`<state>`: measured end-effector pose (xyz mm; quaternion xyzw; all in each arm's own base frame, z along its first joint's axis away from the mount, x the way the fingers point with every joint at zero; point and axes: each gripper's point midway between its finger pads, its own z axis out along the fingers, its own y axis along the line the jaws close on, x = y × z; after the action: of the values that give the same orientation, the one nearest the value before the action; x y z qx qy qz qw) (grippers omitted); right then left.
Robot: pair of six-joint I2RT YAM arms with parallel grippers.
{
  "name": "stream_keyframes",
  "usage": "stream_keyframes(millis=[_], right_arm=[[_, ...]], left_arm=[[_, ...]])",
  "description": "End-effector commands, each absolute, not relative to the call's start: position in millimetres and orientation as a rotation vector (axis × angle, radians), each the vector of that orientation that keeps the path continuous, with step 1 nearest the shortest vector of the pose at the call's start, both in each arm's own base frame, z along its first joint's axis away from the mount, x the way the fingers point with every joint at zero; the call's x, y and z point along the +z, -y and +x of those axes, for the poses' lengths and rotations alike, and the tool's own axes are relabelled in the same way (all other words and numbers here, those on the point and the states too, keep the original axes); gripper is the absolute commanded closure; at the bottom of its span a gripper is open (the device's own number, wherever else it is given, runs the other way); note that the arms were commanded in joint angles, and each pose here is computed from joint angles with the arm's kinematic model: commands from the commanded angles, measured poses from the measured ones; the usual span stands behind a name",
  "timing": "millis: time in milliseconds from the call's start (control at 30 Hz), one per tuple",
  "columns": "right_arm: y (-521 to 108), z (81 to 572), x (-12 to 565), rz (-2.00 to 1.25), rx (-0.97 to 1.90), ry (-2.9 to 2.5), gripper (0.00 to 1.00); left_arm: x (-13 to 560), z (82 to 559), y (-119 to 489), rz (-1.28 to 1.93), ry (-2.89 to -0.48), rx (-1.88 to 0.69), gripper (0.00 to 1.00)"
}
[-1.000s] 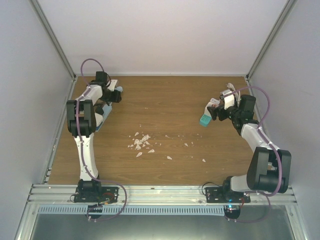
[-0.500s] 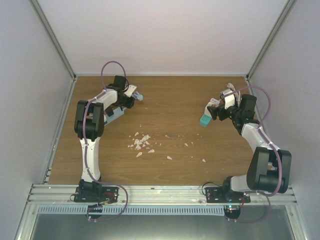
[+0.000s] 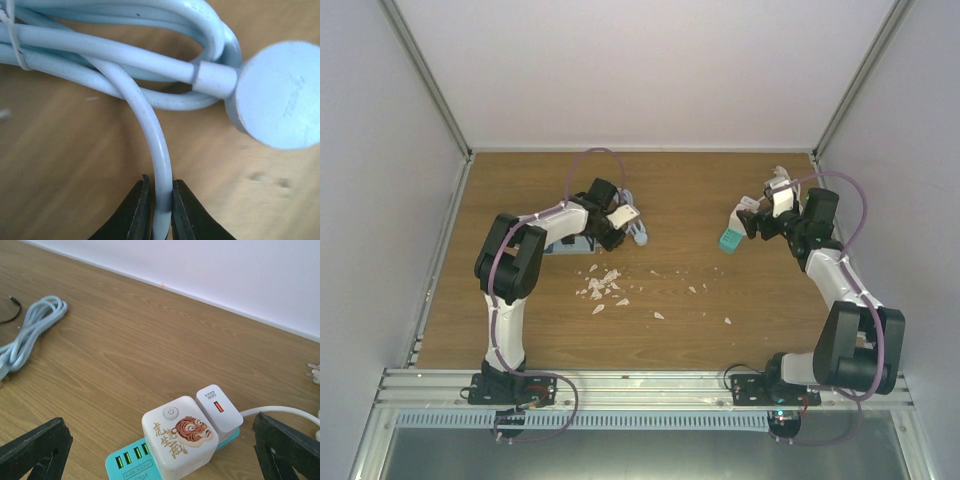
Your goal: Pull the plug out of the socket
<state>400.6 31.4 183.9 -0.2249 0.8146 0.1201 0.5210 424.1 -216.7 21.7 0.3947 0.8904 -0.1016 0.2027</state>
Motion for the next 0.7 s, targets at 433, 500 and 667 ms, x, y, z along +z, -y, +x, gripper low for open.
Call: stream_keyframes(millis=[433,500,667], right_arm=[[-13,398,211,-0.505,0.263,-1.892,0.00],[-9,397,214,-0.494,0.260,-1.887,0.00],[2,395,217,-0.468,0.254,-1.882,0.00]], left_arm=[[-3,263,355,1.622,-2.421,-0.719,0.86],[-3,259,366,1.618,-2.420,-0.754,0.85],[-4,250,392,1.604,-2.431,-0.840,0.86]])
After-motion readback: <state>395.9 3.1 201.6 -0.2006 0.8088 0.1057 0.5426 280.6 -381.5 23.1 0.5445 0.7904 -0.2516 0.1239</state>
